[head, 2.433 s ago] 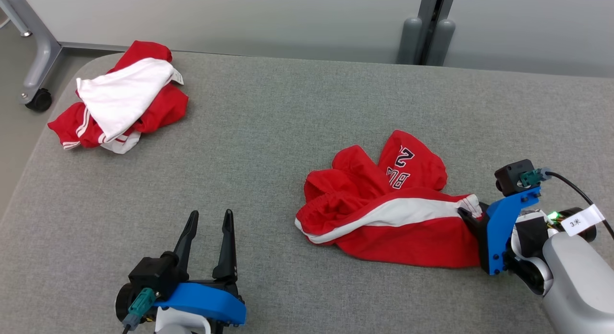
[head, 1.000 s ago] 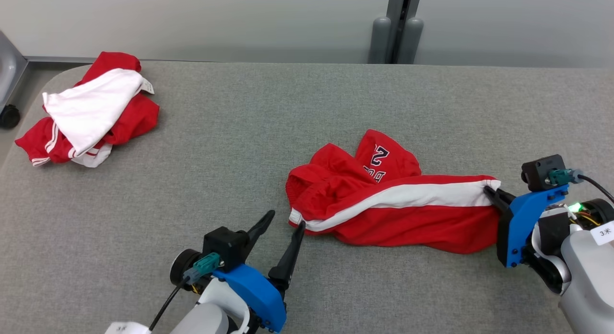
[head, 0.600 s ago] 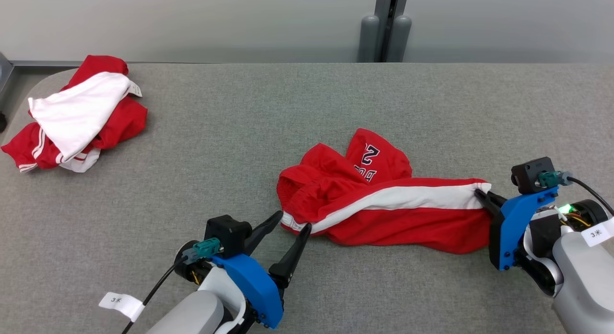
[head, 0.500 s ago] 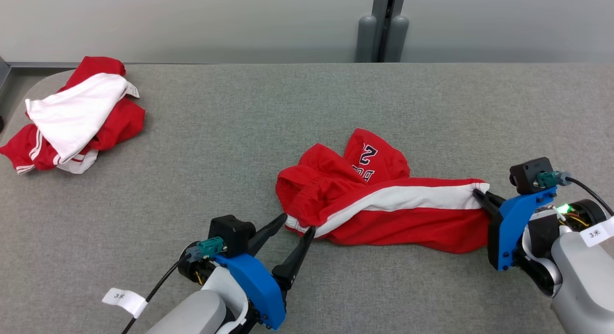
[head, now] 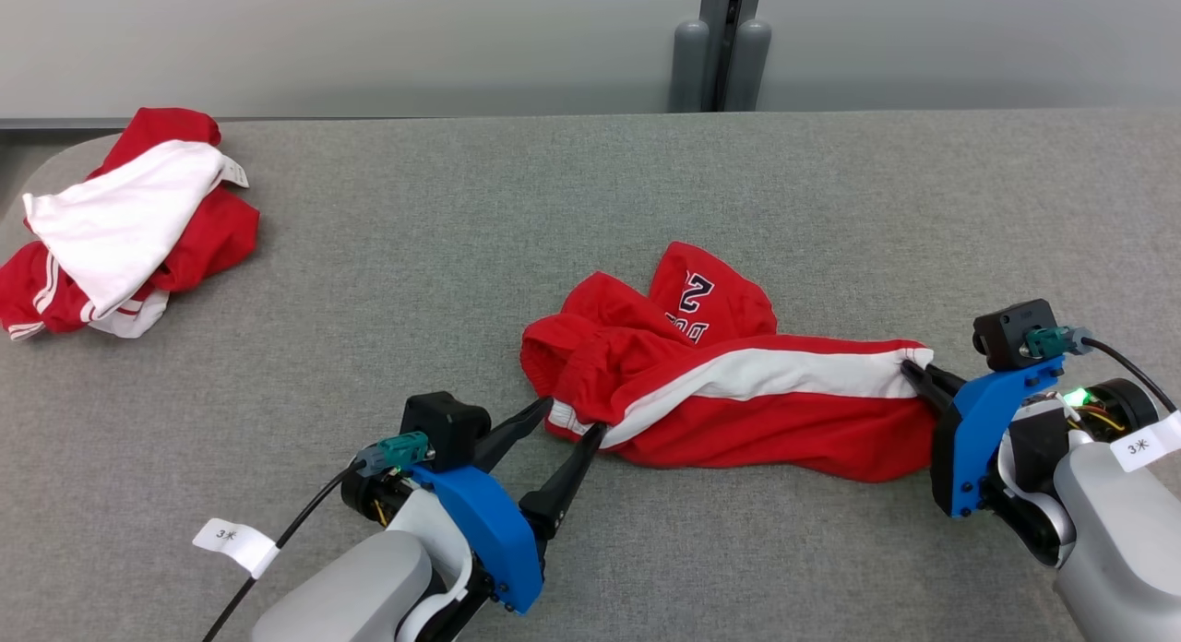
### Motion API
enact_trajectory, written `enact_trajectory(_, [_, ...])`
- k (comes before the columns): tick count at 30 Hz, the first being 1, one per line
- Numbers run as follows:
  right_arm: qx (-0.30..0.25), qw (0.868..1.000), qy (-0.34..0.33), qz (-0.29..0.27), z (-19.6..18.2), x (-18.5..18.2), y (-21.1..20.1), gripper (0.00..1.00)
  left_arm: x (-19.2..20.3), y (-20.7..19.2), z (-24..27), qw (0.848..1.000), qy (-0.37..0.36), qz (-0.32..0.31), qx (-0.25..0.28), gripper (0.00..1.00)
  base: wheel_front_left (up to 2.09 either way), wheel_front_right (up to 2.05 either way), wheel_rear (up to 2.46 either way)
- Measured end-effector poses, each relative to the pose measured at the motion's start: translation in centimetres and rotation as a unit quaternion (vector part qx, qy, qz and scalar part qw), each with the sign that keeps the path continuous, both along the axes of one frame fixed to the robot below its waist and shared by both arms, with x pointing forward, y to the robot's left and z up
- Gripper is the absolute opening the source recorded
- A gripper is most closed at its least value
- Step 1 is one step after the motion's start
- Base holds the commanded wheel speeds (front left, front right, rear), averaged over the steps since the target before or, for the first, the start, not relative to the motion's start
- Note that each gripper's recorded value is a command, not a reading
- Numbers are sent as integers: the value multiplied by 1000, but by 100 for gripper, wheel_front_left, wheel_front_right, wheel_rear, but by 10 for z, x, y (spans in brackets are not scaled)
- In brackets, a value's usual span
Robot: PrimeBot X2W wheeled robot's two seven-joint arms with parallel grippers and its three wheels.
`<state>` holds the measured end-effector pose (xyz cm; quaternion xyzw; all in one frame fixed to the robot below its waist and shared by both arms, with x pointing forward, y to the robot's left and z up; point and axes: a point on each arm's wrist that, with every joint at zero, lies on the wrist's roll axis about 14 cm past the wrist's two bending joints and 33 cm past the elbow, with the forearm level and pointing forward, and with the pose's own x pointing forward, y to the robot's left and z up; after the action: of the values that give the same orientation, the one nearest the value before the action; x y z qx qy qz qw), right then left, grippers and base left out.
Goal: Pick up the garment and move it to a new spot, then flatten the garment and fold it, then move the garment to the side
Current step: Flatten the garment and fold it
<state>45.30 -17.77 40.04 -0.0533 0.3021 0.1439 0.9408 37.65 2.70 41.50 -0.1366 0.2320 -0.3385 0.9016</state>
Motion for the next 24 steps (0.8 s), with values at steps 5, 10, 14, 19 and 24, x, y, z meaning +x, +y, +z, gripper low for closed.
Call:
enact_trajectory(5, [2,1000,0,0,-1,1,1,0,1,2,-9,1000,16,2,4,100,0,0,0])
enact_trajectory(10, [1,1000,2,0,-3,1,1,0,5,4,-13,1000,19,5,5,100,0,0,0])
enact_trajectory(14, [2,1000,-2,0,-2,4,0,0,3,-5,-8,1000,16,-5,-11,75,0,0,0])
enact_trajectory(19, [4,1000,-5,-2,-1,5,0,0,0,-9,-1,999,13,-11,-27,8,0,0,0])
enact_trajectory(24, [15,1000,-24,-12,7,9,-3,0,6,-6,13,999,-7,-4,-45,0,0,0,0])
